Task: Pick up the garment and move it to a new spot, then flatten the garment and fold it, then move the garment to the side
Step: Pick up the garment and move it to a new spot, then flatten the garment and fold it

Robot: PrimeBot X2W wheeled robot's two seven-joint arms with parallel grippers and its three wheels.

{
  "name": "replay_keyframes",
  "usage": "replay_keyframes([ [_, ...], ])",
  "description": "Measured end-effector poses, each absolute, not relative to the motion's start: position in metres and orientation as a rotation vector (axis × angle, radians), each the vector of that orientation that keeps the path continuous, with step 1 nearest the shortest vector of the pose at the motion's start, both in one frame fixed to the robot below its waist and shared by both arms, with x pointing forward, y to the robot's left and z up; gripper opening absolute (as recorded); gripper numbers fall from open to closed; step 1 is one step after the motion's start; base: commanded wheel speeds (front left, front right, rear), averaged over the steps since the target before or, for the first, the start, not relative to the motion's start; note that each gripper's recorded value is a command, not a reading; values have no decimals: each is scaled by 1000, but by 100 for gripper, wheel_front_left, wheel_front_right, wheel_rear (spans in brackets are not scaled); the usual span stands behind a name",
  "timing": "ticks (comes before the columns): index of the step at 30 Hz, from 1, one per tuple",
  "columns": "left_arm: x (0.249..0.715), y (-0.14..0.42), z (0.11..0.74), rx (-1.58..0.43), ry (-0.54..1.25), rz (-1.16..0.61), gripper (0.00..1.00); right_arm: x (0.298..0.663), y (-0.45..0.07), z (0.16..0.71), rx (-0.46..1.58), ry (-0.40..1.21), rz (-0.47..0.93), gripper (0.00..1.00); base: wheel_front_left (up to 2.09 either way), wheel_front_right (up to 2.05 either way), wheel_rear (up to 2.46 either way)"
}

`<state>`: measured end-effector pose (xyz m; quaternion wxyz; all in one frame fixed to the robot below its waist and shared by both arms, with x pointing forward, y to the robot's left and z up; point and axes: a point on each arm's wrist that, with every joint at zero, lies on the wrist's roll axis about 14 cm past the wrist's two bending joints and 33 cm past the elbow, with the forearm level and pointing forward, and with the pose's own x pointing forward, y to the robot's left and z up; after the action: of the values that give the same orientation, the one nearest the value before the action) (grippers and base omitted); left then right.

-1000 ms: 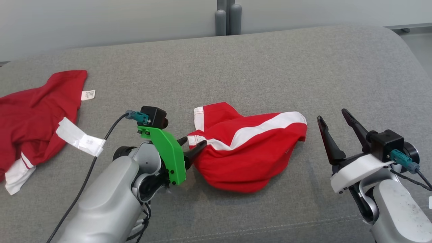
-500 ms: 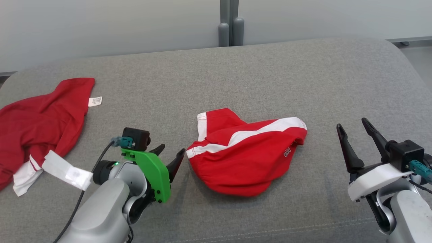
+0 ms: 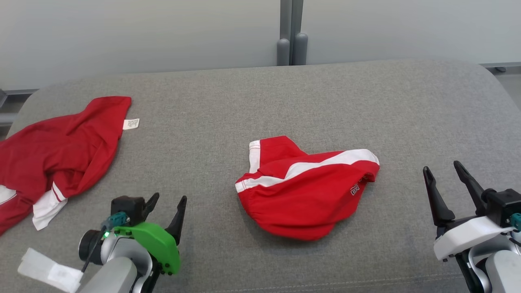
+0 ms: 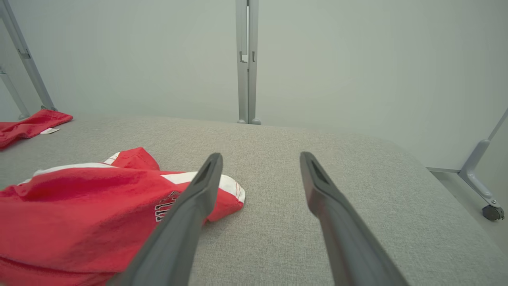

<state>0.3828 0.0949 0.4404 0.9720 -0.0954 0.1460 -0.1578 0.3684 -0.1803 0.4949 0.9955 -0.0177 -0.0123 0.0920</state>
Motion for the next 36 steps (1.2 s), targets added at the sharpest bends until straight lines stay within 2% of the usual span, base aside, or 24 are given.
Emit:
replay_keyframes([
  [11, 368, 91, 435, -299, 279, -295, 100, 364, -172, 481, -21, 16, 203, 100, 0, 0, 0],
  [16, 372, 70, 430, -392, 341, -349, 100, 387, -160, 476, -31, 30, 240, 100, 0, 0, 0],
  [23, 388, 40, 434, -467, 404, -433, 100, 411, -169, 457, -65, 95, 240, 100, 0, 0, 0],
  [36, 402, 26, 415, -532, 572, -480, 100, 444, -135, 413, -154, 248, 403, 100, 0, 0, 0],
])
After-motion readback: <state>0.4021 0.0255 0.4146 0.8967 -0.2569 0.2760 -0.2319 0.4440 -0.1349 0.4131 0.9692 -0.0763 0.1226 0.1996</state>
